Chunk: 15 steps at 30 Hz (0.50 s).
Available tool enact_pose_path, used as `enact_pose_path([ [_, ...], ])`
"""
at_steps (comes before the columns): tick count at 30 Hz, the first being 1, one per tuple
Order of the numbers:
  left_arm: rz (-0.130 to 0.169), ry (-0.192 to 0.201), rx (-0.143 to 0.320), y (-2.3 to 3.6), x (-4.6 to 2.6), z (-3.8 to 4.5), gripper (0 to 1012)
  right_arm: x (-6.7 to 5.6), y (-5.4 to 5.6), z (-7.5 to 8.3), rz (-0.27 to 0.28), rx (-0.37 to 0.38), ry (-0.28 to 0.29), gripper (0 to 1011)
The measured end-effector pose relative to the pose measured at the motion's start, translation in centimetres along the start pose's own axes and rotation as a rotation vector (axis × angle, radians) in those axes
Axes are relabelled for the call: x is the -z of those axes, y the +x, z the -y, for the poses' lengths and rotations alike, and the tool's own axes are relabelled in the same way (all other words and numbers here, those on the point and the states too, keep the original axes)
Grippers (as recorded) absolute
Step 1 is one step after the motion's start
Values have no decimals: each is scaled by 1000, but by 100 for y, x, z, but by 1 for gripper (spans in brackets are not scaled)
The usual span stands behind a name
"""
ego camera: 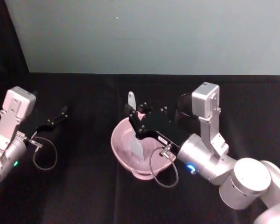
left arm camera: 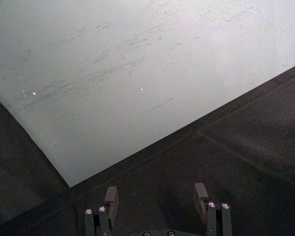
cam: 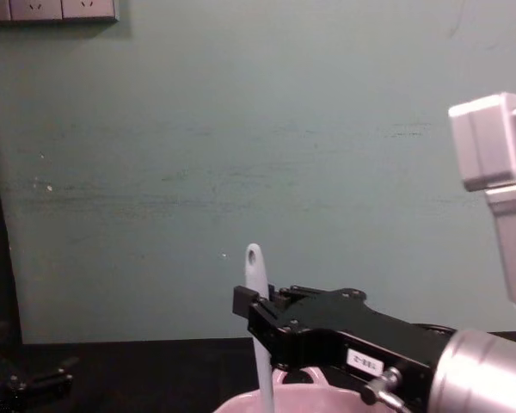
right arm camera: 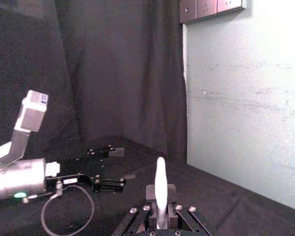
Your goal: Use the one hand to pick up the spoon and stir the clear water in the bowl.
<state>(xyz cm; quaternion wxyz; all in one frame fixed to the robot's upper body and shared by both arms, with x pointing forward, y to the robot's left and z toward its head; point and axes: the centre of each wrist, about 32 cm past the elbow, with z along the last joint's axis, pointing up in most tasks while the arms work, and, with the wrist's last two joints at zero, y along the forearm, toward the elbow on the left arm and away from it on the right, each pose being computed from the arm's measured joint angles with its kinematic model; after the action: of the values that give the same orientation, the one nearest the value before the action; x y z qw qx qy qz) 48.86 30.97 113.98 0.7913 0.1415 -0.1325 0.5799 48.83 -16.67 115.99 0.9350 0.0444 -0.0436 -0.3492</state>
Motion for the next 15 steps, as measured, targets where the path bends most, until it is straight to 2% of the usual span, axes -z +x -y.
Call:
enact_pose_path([
  [6,0,0,0,0,0,0,1011,-5,128,-201,35,7,0,121],
  [15,0,0,0,0,0,0,1011,-6,285,-281,62,47,-13,121],
])
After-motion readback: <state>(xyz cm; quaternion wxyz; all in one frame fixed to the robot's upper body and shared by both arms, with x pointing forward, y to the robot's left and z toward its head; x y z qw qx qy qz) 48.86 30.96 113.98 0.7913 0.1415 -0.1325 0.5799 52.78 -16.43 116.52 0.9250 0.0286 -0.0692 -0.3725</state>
